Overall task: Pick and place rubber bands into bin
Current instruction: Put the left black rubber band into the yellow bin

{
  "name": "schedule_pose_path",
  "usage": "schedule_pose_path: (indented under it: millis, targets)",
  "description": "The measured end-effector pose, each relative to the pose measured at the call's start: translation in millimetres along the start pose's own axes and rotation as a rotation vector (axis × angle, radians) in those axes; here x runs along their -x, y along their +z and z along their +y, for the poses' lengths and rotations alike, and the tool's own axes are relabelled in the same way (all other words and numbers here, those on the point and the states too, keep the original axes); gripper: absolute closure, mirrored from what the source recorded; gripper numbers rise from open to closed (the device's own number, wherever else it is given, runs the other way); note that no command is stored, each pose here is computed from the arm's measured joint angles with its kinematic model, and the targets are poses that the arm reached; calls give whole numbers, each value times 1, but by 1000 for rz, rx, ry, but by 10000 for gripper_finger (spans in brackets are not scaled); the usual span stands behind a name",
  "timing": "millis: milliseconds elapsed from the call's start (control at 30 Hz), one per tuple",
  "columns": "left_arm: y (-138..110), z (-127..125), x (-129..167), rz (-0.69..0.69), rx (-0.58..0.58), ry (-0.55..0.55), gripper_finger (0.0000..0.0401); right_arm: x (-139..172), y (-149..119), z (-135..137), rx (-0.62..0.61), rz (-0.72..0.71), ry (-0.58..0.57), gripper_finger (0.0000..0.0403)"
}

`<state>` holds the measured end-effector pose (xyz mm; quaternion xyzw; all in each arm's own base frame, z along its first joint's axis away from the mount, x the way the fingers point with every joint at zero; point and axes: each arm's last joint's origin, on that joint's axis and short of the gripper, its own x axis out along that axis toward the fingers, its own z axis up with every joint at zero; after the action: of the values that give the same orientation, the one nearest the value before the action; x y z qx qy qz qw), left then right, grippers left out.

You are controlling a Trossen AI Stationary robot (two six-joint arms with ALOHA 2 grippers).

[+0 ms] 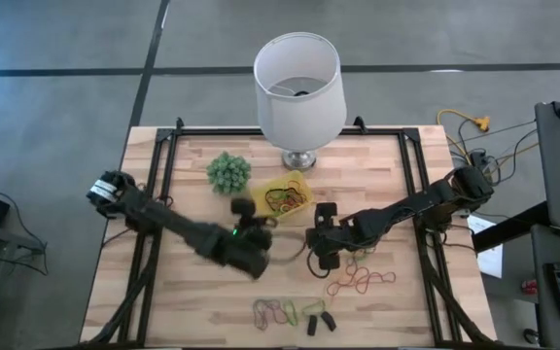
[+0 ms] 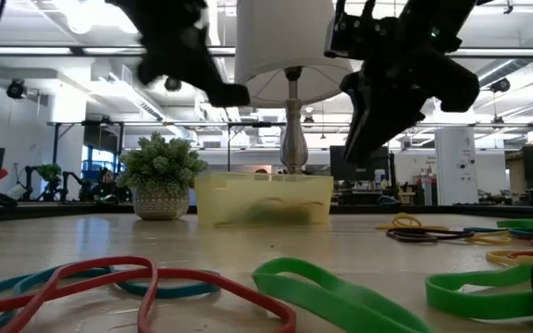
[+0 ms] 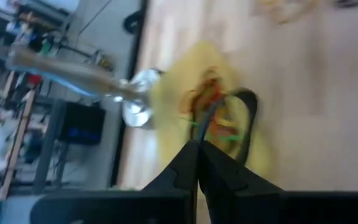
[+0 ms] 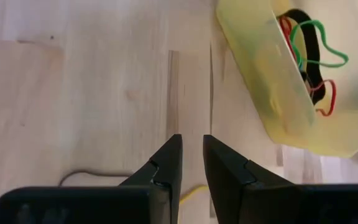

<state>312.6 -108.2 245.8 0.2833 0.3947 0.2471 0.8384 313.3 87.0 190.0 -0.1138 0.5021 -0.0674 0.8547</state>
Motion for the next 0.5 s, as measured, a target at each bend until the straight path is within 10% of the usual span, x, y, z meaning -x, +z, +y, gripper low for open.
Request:
schedule_pose_path:
  millis: [500]
  targets:
    - [-1, 56, -90, 108, 127, -12, 401, -2, -3, 0, 1, 9, -5, 344]
